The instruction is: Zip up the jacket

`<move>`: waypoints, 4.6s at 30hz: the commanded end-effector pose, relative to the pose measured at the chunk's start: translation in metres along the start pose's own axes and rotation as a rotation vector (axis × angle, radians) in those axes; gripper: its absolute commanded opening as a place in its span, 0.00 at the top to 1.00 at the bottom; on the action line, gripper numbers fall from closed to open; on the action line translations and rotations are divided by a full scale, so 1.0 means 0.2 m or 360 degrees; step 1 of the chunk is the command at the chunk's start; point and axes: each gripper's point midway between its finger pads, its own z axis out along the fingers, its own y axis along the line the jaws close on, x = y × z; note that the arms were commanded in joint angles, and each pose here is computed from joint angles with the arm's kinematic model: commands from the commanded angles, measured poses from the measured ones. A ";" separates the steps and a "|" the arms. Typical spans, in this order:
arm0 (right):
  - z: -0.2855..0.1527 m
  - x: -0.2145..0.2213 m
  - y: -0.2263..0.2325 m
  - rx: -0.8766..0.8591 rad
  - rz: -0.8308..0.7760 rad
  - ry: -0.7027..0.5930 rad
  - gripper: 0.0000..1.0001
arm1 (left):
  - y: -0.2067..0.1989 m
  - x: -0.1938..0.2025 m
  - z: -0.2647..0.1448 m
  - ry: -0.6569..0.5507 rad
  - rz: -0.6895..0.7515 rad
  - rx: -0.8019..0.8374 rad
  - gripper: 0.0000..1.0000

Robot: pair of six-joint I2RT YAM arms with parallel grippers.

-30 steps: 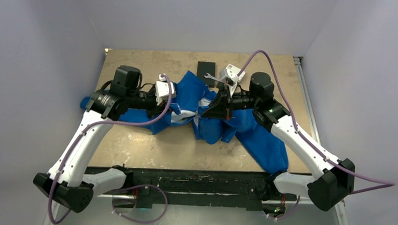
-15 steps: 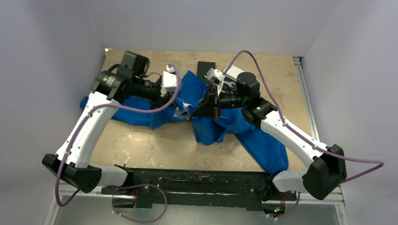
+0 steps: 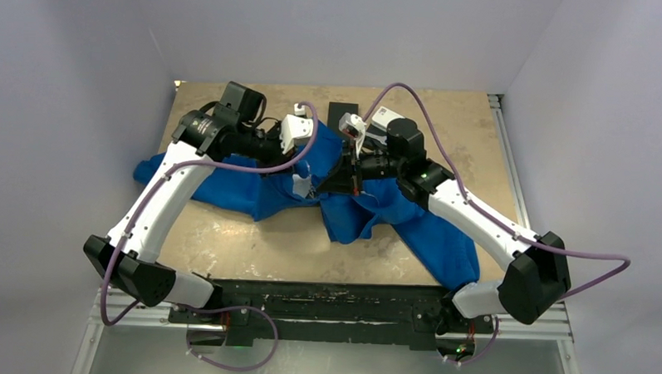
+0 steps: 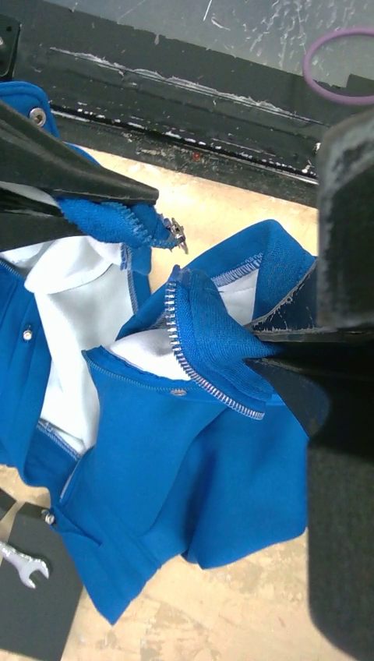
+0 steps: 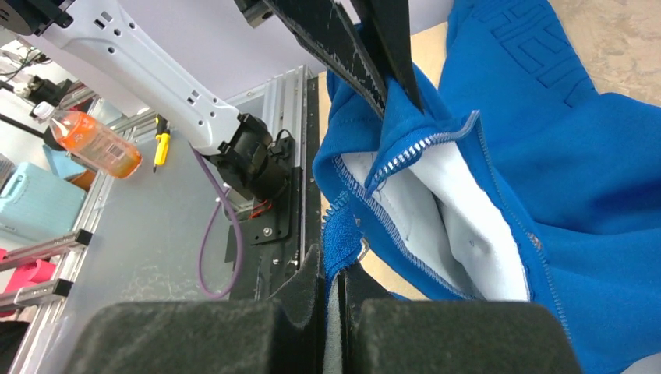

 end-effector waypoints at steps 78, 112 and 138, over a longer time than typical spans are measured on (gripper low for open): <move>-0.02 -0.30 0.33 -0.0580 -0.0982 -0.0317 1.00 | -0.17 -0.37 -0.53 -0.0458 0.0089 -0.0419 1.00; -0.03 -0.36 0.39 -0.0715 -0.0811 -0.0379 1.00 | -0.28 -0.26 -0.45 -0.0396 0.0171 -0.0240 1.00; 0.00 -0.37 0.41 -0.0764 -0.0765 -0.0369 1.00 | -0.25 -0.25 -0.43 -0.0386 0.0179 -0.0281 1.00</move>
